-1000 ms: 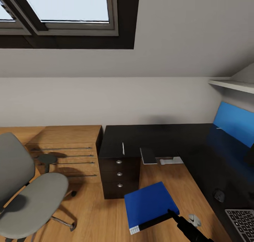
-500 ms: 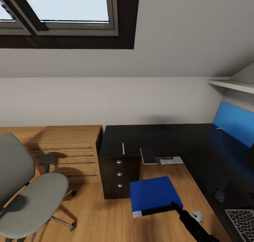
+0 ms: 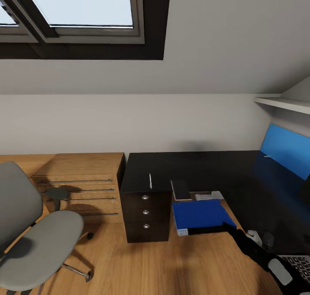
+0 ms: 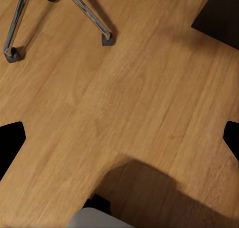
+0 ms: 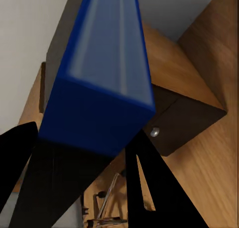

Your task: In the bedroom, organize the workspace by keeping the computer under the desk, ensuring the monitor is on the desk, placing the keyboard on the desk next to the monitor, placing the mouse on the desk next to the keyboard, moving the folder from the swivel chair onto the desk next to the mouse, stacking the notebook on top of the folder with the pen on top of the notebook, and positioning the swivel chair next to the desk.

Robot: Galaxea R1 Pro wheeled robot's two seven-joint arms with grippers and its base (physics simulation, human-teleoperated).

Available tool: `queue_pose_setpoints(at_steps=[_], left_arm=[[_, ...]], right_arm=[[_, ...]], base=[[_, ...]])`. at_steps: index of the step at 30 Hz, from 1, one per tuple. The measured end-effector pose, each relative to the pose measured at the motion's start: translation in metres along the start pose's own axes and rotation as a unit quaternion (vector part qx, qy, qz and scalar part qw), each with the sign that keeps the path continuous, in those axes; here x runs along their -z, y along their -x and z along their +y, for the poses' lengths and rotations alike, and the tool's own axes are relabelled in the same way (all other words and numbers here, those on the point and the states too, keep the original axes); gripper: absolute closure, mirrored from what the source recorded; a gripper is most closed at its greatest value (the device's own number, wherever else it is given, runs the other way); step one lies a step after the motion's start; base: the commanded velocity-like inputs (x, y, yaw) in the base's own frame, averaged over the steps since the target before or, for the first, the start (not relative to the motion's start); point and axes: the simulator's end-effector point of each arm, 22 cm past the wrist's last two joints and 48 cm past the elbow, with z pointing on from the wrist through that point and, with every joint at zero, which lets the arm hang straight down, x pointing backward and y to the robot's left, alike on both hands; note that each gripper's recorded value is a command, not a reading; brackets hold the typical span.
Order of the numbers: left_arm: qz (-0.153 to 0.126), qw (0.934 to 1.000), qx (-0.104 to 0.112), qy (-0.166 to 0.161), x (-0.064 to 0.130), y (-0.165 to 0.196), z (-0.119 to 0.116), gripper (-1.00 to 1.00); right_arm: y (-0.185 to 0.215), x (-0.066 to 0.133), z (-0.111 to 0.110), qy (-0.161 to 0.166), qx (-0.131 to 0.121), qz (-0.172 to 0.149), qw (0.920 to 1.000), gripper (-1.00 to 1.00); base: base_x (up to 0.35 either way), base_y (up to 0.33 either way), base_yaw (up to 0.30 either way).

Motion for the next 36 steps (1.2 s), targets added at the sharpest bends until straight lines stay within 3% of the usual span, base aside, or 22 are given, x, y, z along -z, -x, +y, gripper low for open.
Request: queue_pose_setpoints(at_steps=[5, 9, 12, 16, 23, 31, 34, 36], left_arm=[[0.0, 1.0, 0.0, 0.001, 0.0, 0.0, 0.001, -1.0], [0.002, 1.0, 0.001, 0.0, 0.0, -0.001, -0.001, -1.0], [0.002, 1.0, 0.003, -0.002, 0.001, -0.003, -0.005, -1.0], [0.003, 1.0, 0.004, -0.003, 0.001, -0.004, -0.007, -1.0], [0.003, 1.0, 0.004, -0.003, 0.001, -0.004, -0.007, -1.0], [0.003, 1.0, 0.004, -0.003, 0.001, -0.004, -0.007, -1.0], [0.003, 1.0, 0.004, -0.003, 0.001, -0.004, -0.007, -1.0], [0.003, 1.0, 0.004, -0.003, 0.001, -0.004, -0.007, -1.0]], right_arm=[[0.075, 0.017, 0.017, -0.014, -0.009, -0.022, 0.9996, 1.0], [0.117, 0.029, 0.018, -0.062, 0.004, -0.044, 0.9971, 1.0], [0.139, 0.037, 0.026, -0.048, -0.027, -0.078, 0.9955, 1.0], [0.147, 0.038, 0.035, -0.025, -0.055, -0.096, 0.9936, 1.0], [0.146, 0.039, 0.035, -0.02, -0.061, -0.095, 0.9934, 1.0], [0.126, 0.024, 0.041, -0.012, -0.072, -0.091, 0.9931, 1.0], [0.122, 0.015, 0.046, -0.009, -0.071, -0.119, 0.9903, 1.0], [0.127, 0.01, 0.049, -0.009, -0.061, -0.172, 0.9831, 1.0]], base=[[0.0, 0.0, 0.0], [0.0, 0.0, 0.0], [0.0, 0.0, 0.0], [0.0, 0.0, 0.0], [0.0, 0.0, 0.0], [0.0, 0.0, 0.0], [0.0, 0.0, 0.0], [0.0, 0.0, 0.0]])
